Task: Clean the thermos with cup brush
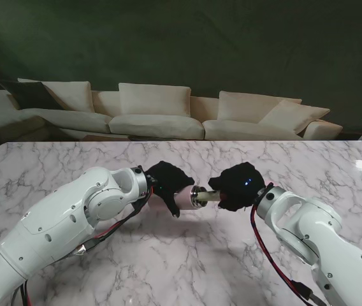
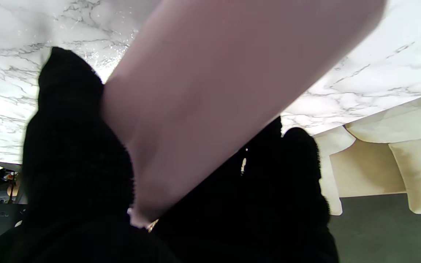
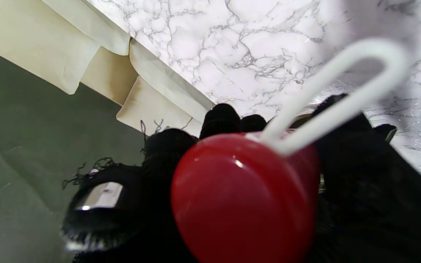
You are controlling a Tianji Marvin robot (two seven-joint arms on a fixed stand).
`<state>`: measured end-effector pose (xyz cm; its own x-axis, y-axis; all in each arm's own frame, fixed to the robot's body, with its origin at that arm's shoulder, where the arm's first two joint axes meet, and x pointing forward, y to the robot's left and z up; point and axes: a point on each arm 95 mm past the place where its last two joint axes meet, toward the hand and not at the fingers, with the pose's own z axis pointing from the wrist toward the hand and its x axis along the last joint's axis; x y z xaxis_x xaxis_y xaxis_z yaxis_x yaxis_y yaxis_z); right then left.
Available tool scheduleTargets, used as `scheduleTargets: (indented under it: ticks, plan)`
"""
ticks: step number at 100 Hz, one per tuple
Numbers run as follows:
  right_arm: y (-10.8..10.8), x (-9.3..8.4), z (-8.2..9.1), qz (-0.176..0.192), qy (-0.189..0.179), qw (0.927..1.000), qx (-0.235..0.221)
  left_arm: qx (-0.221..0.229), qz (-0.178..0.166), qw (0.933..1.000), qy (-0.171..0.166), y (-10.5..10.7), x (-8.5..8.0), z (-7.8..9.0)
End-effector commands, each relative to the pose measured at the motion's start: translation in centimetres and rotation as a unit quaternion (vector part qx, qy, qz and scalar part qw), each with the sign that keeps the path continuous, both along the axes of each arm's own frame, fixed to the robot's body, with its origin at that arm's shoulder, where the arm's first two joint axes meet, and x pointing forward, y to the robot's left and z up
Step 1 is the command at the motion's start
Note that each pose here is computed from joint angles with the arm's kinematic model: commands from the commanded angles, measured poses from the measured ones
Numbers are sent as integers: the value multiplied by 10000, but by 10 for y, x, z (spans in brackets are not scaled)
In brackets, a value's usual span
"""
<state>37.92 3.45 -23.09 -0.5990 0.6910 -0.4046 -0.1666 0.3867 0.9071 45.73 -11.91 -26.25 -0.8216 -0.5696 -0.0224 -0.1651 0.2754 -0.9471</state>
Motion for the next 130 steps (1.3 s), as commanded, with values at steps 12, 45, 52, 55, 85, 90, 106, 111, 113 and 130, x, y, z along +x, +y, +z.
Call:
scheduleTargets:
  ticks: [12, 45, 52, 55, 85, 90, 106, 111, 113, 130]
  plan:
    - [4, 5, -3, -47, 77, 10000, 7, 17, -78, 10000, 40, -4, -2, 1]
    - [19, 13, -12, -9, 274, 9996, 53, -5, -114, 9999, 25, -4, -3, 3]
    - [18, 11, -9, -6, 229, 9997, 88, 51, -69, 10000, 29, -1, -1, 1]
    - [16, 11, -7, -11, 206, 9997, 106, 72, -43, 10000, 31, 0, -1, 0]
    - [10, 8, -3, -157, 143, 9994, 272, 102, 79, 9999, 49, 3, 3, -4]
    - [12, 9, -6, -179, 198, 9992, 295, 75, 57, 9999, 45, 1, 2, -2]
    - [20, 15, -18, -212, 376, 9986, 293, -23, -62, 10000, 19, -5, -2, 2]
    - [22, 16, -20, -211, 404, 9985, 297, -33, -81, 10000, 8, -5, -3, 3]
    - [22, 16, -20, -209, 407, 9985, 298, -32, -83, 10000, 5, -5, -3, 3]
    - [19, 12, -13, -198, 304, 9986, 386, 47, 14, 10000, 22, 1, 1, -1]
